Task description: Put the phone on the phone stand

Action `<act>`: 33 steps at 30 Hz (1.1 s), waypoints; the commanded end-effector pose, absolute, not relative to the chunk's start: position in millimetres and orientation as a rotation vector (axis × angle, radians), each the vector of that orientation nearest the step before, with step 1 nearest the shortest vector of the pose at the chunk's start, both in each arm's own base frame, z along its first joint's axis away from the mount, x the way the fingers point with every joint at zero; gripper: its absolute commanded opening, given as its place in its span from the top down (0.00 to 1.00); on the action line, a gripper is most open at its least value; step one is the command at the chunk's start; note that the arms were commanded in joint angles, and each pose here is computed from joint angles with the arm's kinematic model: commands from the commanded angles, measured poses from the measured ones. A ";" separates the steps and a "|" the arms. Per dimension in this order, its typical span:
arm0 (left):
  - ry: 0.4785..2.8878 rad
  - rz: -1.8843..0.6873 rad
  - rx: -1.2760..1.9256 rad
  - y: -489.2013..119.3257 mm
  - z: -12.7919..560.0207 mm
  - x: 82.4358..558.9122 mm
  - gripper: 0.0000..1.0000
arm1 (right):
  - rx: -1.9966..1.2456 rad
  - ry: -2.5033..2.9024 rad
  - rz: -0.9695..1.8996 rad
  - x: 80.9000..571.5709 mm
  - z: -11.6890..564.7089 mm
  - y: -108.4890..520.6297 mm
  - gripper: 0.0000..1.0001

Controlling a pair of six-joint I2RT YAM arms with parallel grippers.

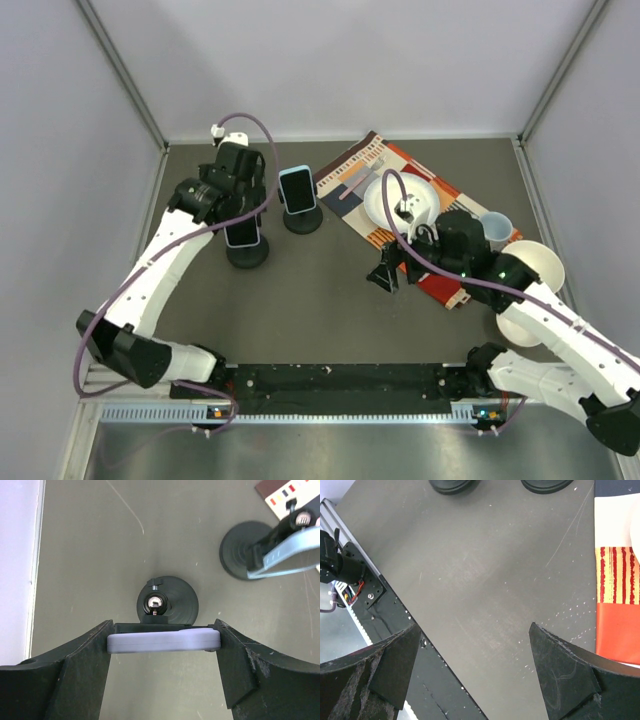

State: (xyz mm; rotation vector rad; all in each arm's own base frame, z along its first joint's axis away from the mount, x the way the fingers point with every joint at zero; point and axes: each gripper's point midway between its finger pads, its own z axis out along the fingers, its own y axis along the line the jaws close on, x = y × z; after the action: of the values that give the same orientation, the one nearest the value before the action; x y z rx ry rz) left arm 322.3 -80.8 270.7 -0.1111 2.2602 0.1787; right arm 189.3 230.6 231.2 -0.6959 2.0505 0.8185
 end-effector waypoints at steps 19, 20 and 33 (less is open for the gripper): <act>1.955 0.090 -0.041 -75.5 304.9 441.7 1.00 | -0.664 2.049 0.827 191.8 236.9 230.1 0.10; 1.965 0.085 -0.060 -73.6 302.7 441.5 1.00 | -0.666 2.050 0.827 191.6 236.5 230.5 0.10; 2.037 -0.032 -0.173 -67.2 290.4 434.9 0.26 | -0.644 2.094 0.876 190.0 233.3 237.7 0.10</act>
State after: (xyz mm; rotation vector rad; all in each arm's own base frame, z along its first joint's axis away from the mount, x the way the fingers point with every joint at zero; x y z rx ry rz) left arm 421.3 -66.0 243.5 -0.0808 2.1827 0.0933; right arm 188.2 234.5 215.1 -0.6744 2.1322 0.8385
